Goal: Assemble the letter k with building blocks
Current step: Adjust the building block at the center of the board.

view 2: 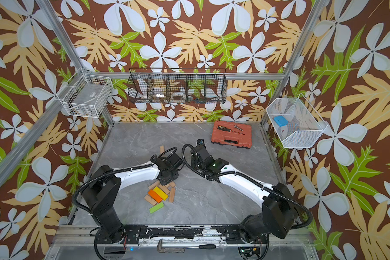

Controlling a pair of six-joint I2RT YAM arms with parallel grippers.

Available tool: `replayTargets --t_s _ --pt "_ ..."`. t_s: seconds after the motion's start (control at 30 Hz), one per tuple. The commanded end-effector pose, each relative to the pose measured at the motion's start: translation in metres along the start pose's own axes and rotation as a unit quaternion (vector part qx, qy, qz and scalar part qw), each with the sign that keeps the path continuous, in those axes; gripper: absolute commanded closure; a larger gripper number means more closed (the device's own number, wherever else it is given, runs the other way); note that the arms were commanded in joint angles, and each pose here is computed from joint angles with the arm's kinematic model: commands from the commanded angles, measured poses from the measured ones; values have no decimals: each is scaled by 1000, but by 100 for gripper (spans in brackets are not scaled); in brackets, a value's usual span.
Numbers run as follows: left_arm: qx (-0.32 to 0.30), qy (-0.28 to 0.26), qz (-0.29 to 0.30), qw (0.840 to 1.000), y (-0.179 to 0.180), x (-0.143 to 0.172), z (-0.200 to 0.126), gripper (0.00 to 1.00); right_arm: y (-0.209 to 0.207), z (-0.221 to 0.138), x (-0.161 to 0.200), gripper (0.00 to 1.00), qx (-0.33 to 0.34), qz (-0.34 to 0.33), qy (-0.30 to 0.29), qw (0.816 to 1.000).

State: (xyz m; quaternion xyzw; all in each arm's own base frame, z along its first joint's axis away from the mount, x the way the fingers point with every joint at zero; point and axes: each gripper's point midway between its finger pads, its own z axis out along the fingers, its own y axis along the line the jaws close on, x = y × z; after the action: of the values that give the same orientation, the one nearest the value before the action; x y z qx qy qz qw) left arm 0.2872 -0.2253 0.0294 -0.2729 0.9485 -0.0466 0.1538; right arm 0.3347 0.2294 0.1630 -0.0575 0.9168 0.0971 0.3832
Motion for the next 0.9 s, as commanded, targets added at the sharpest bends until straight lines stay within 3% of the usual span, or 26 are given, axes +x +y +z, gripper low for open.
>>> replayTargets --t_s 0.0,0.17,0.5,0.63,0.87 --pt "-15 36 14 999 0 16 19 55 2 -2 -3 44 -5 5 -5 1000" --pt "19 32 28 999 -32 10 23 57 -5 -9 -7 44 7 6 -15 1000" --pt "56 -27 36 997 -50 -20 -19 55 -8 -15 -10 44 11 15 -24 1000" --pt "61 -39 41 997 -39 -23 -35 50 -9 -14 -8 44 8 17 -26 999" --pt "2 -18 84 996 -12 -10 -17 52 -6 -15 -9 44 3 19 -26 999"
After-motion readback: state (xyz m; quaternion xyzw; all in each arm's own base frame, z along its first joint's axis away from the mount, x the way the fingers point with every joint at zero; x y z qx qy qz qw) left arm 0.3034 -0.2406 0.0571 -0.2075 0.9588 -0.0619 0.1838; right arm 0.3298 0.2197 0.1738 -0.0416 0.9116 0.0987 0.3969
